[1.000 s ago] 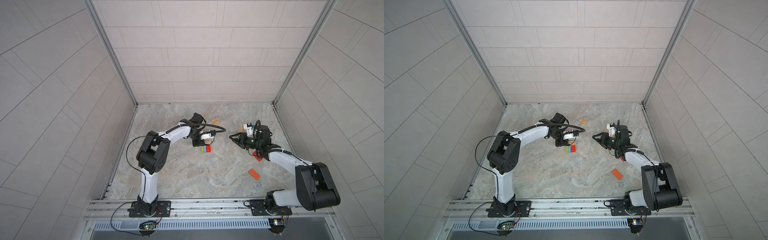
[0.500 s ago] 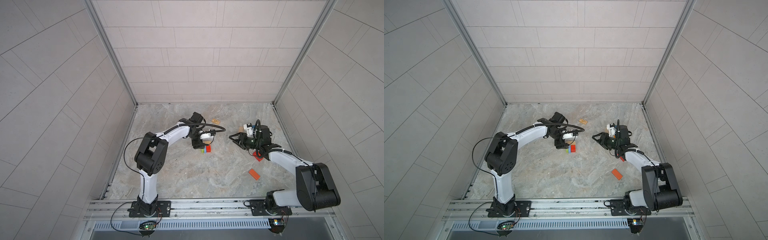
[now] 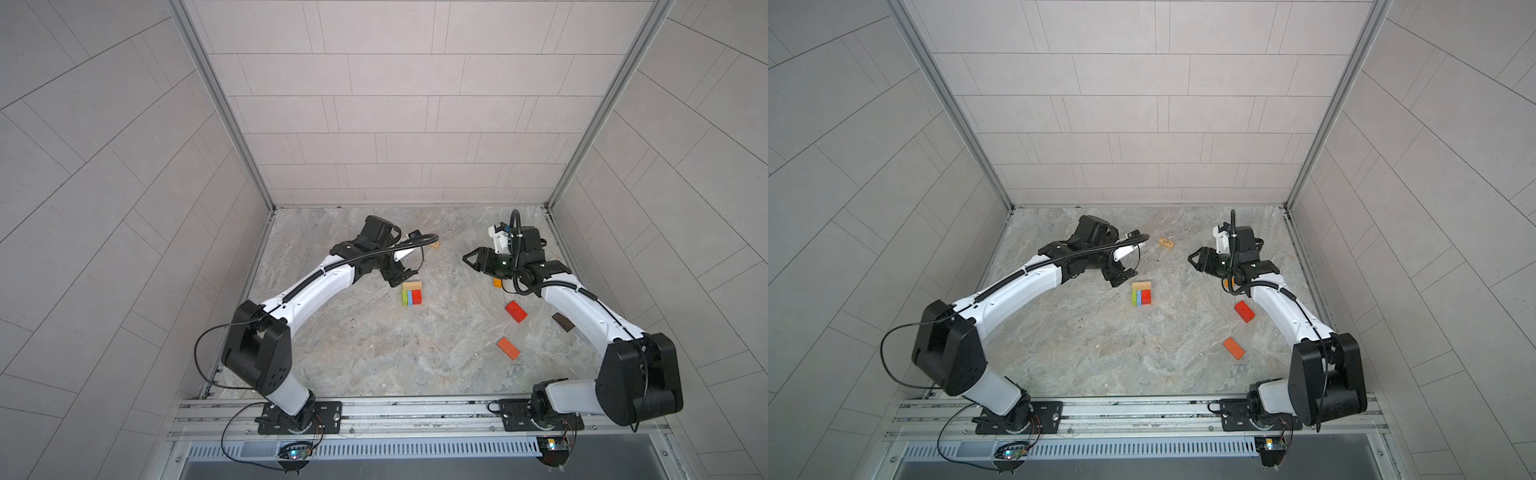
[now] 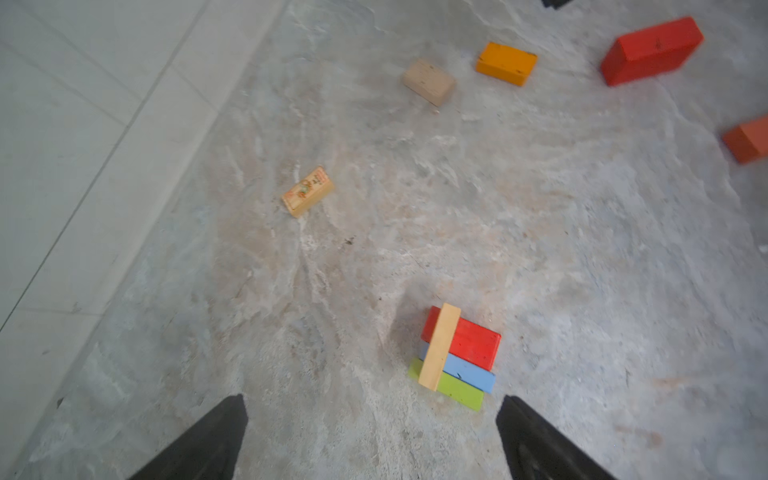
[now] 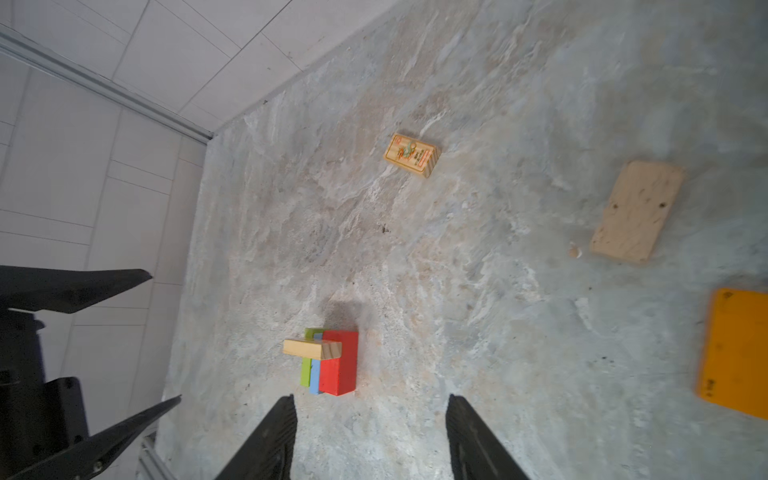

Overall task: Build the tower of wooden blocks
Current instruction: 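Raise both grippers away while the right gripper reaches to the Dragon block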

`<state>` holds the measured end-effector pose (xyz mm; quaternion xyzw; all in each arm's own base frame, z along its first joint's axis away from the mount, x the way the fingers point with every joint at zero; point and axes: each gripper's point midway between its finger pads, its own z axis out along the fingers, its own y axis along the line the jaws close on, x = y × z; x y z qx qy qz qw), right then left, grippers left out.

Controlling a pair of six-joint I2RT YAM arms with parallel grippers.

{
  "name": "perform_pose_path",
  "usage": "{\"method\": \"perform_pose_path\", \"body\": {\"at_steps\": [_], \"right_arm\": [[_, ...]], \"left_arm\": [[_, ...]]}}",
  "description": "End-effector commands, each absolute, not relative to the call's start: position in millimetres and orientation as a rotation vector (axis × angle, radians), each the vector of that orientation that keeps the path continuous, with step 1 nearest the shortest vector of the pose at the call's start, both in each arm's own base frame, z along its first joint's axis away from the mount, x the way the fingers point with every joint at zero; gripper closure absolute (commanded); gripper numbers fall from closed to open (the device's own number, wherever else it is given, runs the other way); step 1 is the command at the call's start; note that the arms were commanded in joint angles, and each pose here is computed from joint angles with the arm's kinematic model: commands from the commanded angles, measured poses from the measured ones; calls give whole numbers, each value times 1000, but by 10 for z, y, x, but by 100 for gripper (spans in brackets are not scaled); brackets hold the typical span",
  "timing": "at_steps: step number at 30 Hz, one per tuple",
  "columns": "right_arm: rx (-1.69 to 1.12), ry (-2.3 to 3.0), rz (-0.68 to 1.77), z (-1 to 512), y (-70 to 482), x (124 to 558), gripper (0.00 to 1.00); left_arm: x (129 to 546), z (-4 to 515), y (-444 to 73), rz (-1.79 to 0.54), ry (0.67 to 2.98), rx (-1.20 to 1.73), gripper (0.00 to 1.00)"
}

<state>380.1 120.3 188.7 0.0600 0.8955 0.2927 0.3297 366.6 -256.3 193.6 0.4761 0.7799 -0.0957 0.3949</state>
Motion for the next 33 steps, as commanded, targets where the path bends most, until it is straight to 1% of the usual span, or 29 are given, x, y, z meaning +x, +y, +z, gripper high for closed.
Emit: {"method": "perform_pose_path", "body": {"at_steps": [1, 4, 7, 8, 11, 14, 18, 22, 24, 29, 33], "right_arm": [[25, 2442, 534, 1688, 1058, 3886, 41], [-70, 2457, 456, 1659, 1081, 4087, 40], [-147, 2491, 374, 1614, 1106, 4314, 39], [-180, 2508, 350, 1583, 1124, 4396, 39], [-281, 2562, 320, 1482, 1220, 4626, 39], [-346, 2619, 319, 1355, 1316, 4863, 39], [-481, 2637, 326, 1246, 1529, 5152, 38], [-689, 2632, 257, 1088, 1724, 5346, 34], [-749, 2624, 266, 1009, 1804, 5404, 33], [-815, 2562, 312, 867, 1928, 5547, 30], [-849, 2558, 314, 795, 1943, 5549, 28]], "left_arm": [[3932, 2264, -2374, -255, 2011, 738, 0], [3990, 2401, -2059, -214, 2101, 417, 0], [3991, 2399, -1736, -143, 2213, 248, 0], [3988, 2365, -1685, -187, 2241, 201, 0], [3950, 2307, -1622, -420, 2275, 70, 0], [3895, 2310, -1512, -500, 2280, -71, 0], [3790, 2236, -1387, -447, 2349, -157, 0], [3708, 2170, -1200, -320, 2406, -204, 0], [3667, 2170, -1152, -291, 2412, -202, 0], [3620, 2112, -1088, -292, 2359, -238, 0], [3613, 2098, -1067, -337, 2296, -316, 0]]}}
